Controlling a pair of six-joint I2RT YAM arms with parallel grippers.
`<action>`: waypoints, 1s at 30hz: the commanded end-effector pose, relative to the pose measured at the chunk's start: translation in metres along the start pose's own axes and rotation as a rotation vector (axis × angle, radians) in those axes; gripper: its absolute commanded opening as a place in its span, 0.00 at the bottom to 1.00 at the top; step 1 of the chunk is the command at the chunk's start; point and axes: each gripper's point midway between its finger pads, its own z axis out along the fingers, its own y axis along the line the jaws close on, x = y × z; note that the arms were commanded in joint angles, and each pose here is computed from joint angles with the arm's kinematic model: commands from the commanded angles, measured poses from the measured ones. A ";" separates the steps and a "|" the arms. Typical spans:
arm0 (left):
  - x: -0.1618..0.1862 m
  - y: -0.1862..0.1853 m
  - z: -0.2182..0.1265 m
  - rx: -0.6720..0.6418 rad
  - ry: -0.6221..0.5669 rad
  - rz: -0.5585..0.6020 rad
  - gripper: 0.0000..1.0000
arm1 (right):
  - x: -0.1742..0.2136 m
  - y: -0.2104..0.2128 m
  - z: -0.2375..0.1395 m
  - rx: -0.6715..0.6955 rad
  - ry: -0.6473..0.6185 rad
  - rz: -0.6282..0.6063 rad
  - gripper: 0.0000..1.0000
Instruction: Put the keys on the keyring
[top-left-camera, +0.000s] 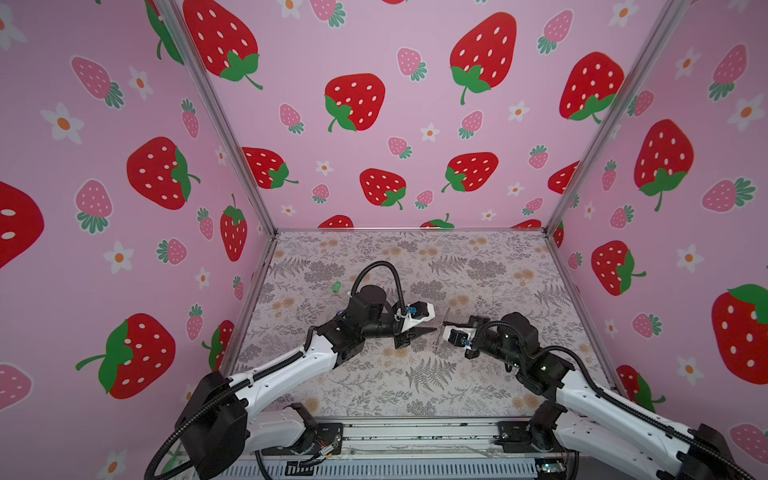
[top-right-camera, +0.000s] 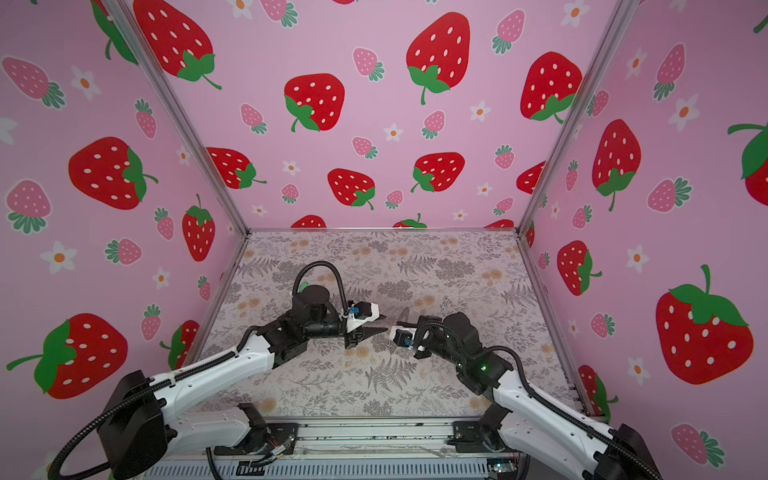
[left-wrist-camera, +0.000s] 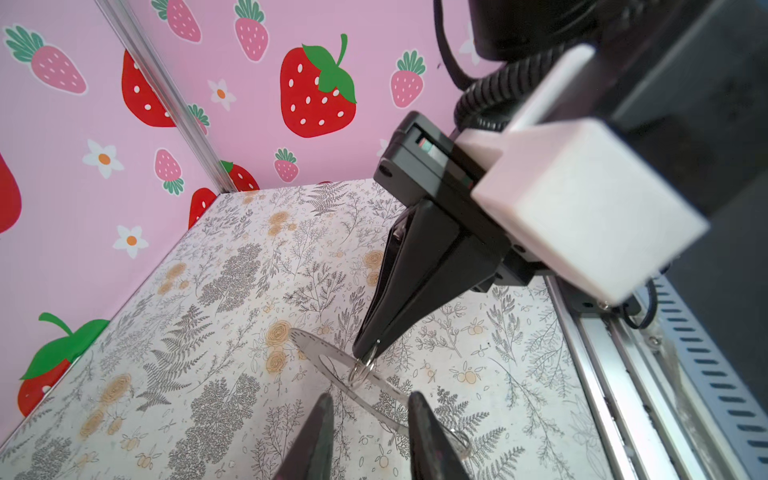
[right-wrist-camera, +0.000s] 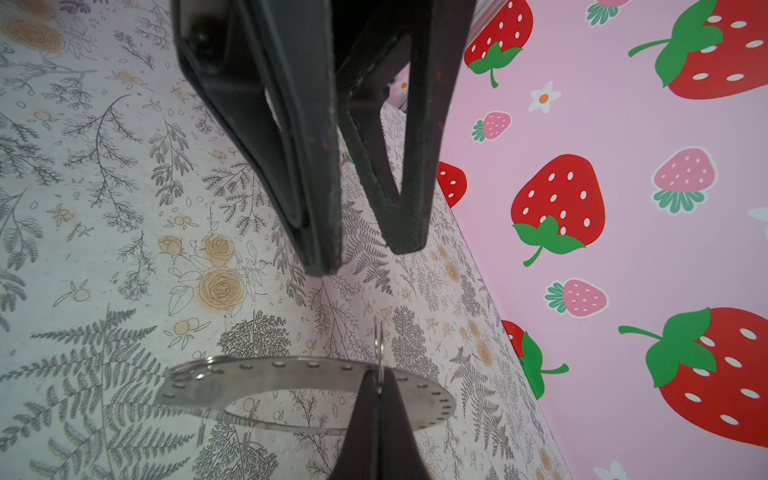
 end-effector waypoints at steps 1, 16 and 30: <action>-0.005 -0.001 0.004 0.000 -0.010 0.112 0.31 | -0.020 -0.007 -0.004 -0.009 -0.060 0.000 0.00; -0.007 0.000 0.002 0.011 0.003 0.096 0.28 | -0.025 -0.004 -0.005 -0.036 -0.076 0.023 0.00; -0.007 0.007 0.012 -0.021 0.020 0.115 0.29 | -0.029 -0.002 -0.005 -0.058 -0.088 0.035 0.00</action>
